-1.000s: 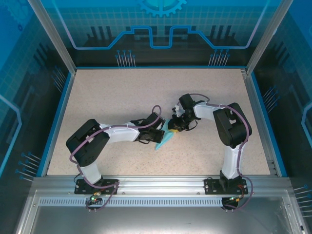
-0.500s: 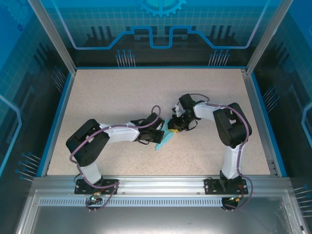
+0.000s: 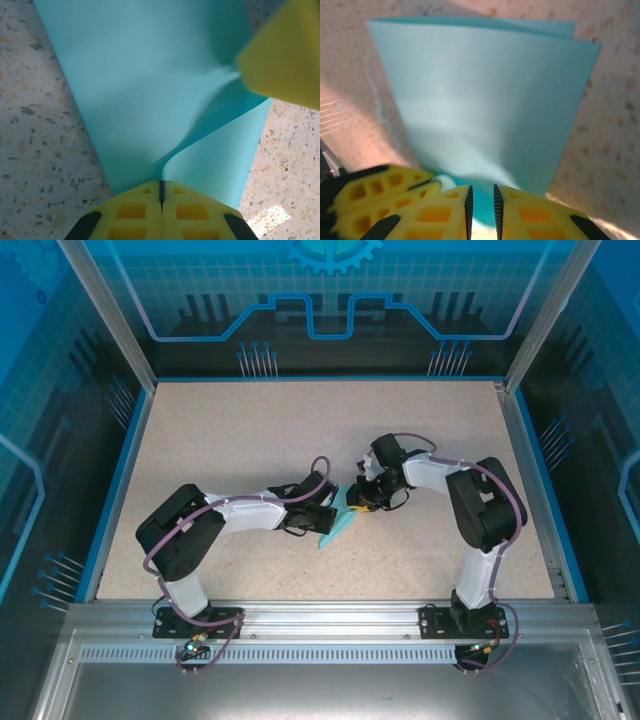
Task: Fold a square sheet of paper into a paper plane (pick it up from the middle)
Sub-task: Third fold the triangle at the center of the table.
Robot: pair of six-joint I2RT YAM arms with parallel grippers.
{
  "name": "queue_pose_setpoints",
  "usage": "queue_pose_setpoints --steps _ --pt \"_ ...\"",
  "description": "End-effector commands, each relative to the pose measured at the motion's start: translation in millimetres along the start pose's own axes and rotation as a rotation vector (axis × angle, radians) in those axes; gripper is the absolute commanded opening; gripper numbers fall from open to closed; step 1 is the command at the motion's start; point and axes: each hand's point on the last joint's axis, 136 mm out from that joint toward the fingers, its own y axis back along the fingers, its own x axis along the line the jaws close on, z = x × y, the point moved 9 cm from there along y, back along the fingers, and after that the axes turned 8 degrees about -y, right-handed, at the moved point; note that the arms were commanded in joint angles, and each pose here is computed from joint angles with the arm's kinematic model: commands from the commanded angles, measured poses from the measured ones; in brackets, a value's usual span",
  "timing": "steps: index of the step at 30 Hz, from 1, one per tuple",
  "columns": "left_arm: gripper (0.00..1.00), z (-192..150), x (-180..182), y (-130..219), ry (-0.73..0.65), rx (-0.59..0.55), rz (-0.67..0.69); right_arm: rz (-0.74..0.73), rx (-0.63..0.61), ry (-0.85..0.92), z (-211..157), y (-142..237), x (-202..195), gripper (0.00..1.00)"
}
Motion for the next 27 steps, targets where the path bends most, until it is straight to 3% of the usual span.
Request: queue_pose_setpoints --steps 1,5,13,27 --pt "0.00 -8 7 -6 -0.009 0.050 0.032 0.058 -0.108 -0.019 -3 31 6 0.20" --pt "0.00 -8 8 -5 -0.014 0.046 0.036 0.108 -0.135 -0.008 -22 39 4 0.14" --pt "0.00 -6 7 -5 -0.017 0.038 0.026 0.231 -0.119 -0.037 -62 7 11 0.08" --pt "0.00 -4 5 -5 -0.025 0.032 0.020 0.254 -0.074 -0.112 -54 -23 11 0.07"
